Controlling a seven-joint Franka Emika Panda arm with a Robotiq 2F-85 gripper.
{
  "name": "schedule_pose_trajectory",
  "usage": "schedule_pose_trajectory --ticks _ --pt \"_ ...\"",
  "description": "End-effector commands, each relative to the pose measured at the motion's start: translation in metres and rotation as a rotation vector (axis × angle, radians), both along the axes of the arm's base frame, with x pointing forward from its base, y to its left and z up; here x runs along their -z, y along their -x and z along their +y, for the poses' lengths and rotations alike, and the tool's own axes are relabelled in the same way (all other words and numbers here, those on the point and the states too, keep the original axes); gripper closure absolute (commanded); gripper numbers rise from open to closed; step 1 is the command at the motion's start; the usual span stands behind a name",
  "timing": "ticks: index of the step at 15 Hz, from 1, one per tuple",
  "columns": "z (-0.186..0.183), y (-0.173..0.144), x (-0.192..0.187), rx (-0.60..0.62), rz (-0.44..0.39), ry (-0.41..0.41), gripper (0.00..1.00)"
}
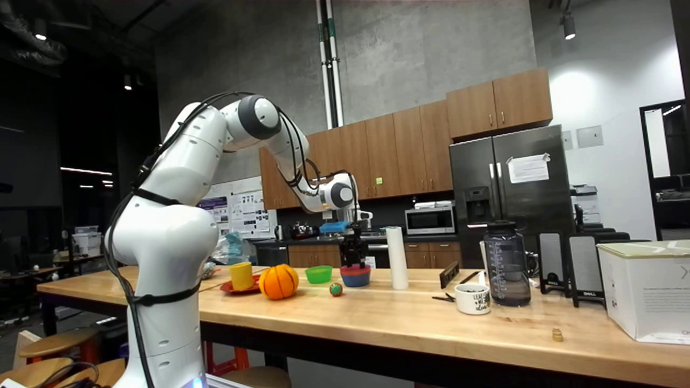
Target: Remove the pink bowl from the stacked bowl
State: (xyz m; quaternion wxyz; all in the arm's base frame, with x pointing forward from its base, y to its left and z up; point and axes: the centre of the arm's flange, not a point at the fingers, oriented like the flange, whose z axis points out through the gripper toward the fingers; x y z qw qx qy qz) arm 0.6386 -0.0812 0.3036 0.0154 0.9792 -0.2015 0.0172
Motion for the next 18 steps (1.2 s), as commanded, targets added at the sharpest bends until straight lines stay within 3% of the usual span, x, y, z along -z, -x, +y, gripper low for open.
schedule_pose_trajectory --ticks 1,7,8,9,11,18 --pt "-0.002 0.000 -0.001 -0.007 0.002 -0.021 0.55" --pt "-0.005 0.000 -0.004 -0.002 -0.005 -0.021 0.99" --pt "-0.007 0.001 -0.007 0.001 -0.011 -0.019 0.60" --pt "-0.008 0.001 -0.008 0.004 -0.014 -0.016 0.64" --pt "-0.011 0.001 -0.009 0.010 -0.018 -0.014 0.60" --pt "-0.013 -0.002 -0.005 0.008 -0.014 -0.017 0.15"
